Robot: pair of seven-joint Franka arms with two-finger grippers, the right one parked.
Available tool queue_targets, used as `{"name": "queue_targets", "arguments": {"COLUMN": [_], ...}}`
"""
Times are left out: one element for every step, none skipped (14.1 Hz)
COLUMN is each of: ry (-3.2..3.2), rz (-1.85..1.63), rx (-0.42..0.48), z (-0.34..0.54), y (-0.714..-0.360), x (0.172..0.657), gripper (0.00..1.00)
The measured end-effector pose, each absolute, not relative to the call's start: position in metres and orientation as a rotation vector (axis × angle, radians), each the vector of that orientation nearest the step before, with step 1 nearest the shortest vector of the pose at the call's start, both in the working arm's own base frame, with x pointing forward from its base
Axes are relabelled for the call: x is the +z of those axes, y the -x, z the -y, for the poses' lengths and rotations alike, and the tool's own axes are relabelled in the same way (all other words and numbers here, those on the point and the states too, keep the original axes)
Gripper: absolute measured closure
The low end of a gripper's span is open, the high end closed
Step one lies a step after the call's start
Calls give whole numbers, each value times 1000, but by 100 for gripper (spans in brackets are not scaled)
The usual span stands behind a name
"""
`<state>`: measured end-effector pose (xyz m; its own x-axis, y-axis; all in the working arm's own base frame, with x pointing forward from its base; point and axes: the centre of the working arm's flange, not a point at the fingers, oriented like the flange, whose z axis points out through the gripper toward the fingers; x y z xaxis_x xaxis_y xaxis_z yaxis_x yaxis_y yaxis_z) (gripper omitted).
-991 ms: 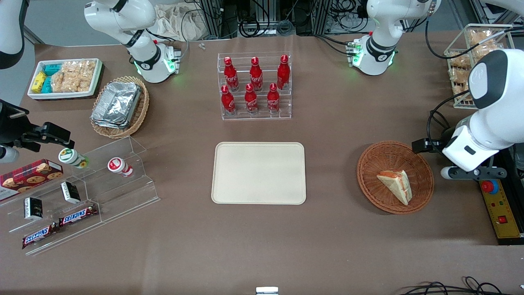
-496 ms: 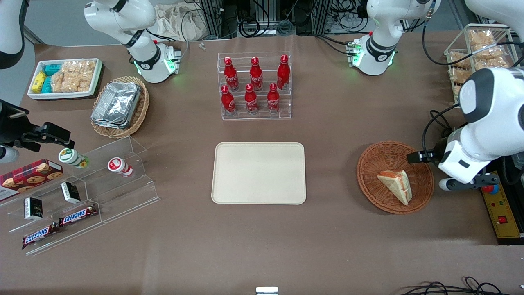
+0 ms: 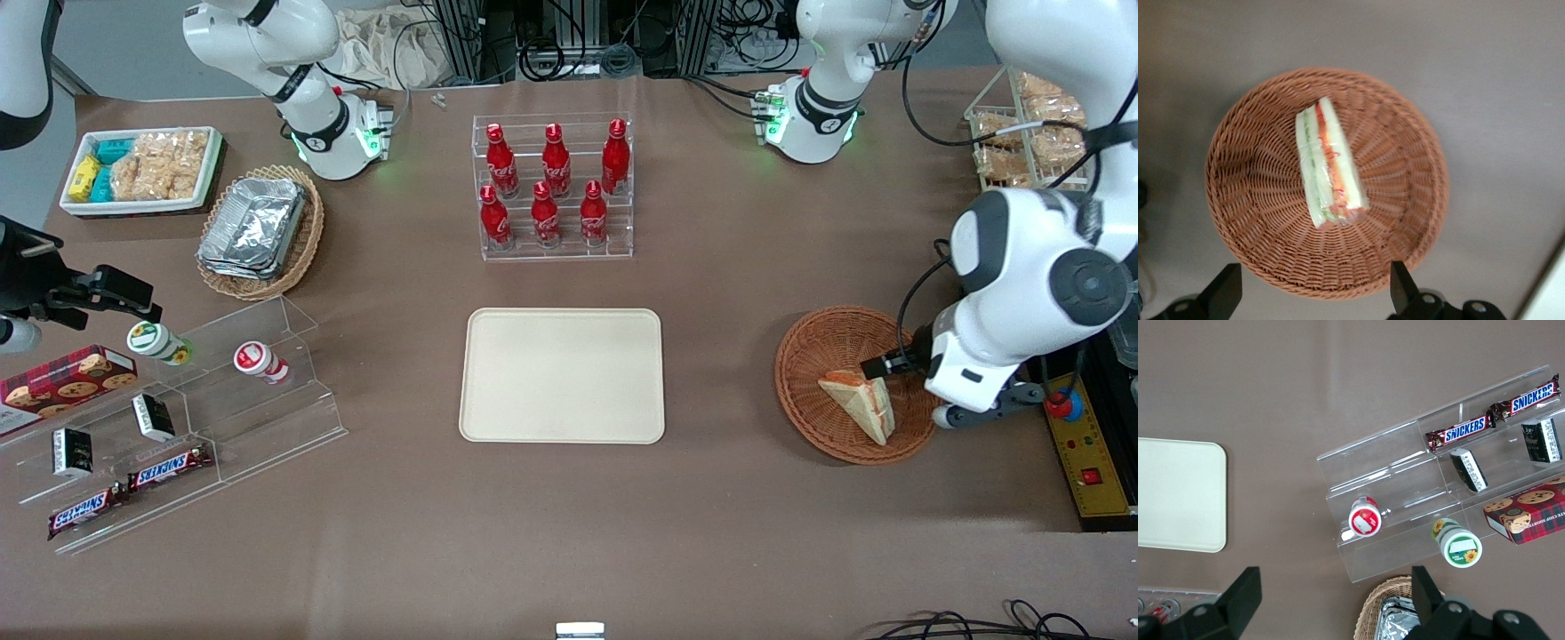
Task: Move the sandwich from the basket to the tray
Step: 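Lower the open left gripper around the wrapped sandwich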
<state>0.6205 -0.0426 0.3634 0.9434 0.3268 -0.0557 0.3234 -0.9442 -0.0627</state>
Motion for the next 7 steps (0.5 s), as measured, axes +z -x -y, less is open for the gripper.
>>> {"name": "queue_targets", "arguments": {"ry": [3026, 3018, 3013, 3009, 3005, 3001, 2996], "rz": [548, 579, 606, 629, 660, 688, 707], "rx": [113, 115, 116, 114, 105, 101, 104], "z": [42, 42, 42, 42, 42, 43, 44], "y": [-622, -624, -625, -626, -628, -629, -630], "x": [349, 339, 333, 328, 324, 319, 314], "gripper": [0, 0, 0, 0, 0, 0, 0]}}
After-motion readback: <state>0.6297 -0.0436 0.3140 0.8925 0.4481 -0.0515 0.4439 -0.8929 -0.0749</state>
